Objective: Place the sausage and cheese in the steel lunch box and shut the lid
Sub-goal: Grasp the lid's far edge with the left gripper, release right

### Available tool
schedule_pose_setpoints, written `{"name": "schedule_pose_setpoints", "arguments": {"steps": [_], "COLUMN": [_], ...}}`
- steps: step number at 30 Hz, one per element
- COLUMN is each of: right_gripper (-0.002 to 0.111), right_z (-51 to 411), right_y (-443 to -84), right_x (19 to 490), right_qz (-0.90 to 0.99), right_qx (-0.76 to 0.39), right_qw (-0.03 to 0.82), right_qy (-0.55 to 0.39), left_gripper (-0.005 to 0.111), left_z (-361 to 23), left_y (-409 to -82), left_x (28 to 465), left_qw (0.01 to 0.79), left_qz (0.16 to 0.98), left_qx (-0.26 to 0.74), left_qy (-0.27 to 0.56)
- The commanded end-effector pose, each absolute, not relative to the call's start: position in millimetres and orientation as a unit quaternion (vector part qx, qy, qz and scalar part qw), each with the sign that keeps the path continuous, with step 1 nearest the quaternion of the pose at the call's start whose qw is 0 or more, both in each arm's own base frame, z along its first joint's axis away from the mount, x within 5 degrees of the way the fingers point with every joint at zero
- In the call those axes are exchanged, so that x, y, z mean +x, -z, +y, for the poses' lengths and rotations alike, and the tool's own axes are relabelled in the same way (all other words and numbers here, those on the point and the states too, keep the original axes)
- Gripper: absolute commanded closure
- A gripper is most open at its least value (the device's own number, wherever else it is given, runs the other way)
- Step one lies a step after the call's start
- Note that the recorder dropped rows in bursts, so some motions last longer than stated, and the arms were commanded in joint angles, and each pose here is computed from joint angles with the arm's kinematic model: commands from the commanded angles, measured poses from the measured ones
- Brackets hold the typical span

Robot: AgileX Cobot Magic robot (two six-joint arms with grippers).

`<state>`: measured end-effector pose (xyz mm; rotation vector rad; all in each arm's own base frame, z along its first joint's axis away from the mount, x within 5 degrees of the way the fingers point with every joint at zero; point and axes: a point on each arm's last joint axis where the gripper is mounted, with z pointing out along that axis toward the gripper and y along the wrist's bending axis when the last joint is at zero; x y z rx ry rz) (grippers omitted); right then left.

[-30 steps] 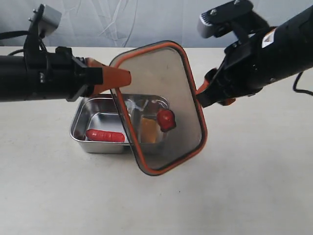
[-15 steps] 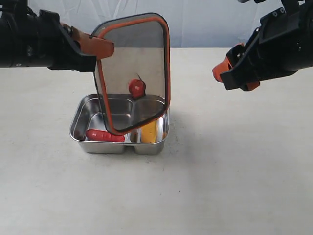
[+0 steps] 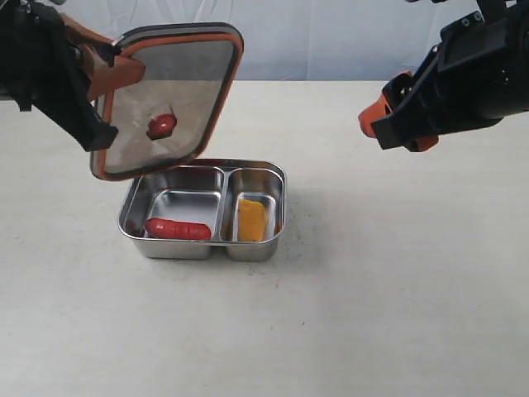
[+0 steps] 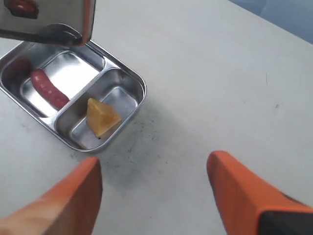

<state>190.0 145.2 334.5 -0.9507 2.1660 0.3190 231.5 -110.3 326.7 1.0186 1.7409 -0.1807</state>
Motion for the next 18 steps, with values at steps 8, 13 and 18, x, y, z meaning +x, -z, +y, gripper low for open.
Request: {"name": "schedule_pose_setpoints", "arguments": {"steps": [8, 13, 18], "right_gripper": [0.046, 0.046, 0.046], "right_z": [147.0, 158.3, 171.5], "right_y": [-339.9, -337.7, -330.0], "right_x": [192.5, 198.1, 212.7], "right_qz": [0.837, 0.858, 0.872], "right_qx": [-0.357, -0.269, -0.15], "right_qw": [0.391, 0.381, 0.366], "right_qy": [-0.137, -0.216, -0.29], "left_gripper": [0.107, 0.107, 0.107], "left_z": [-109.9, -135.0, -147.3], "left_y": [-317.9, -309.9, -305.2], "left_x": [233.2, 219.1, 211.1], "left_qw": [0.55, 0.549, 0.588], "left_qz": [0.69, 0.642, 0.614], "left_qx": [0.469, 0.533, 0.523], "left_qy": [-0.041, -0.049, -0.07]}}
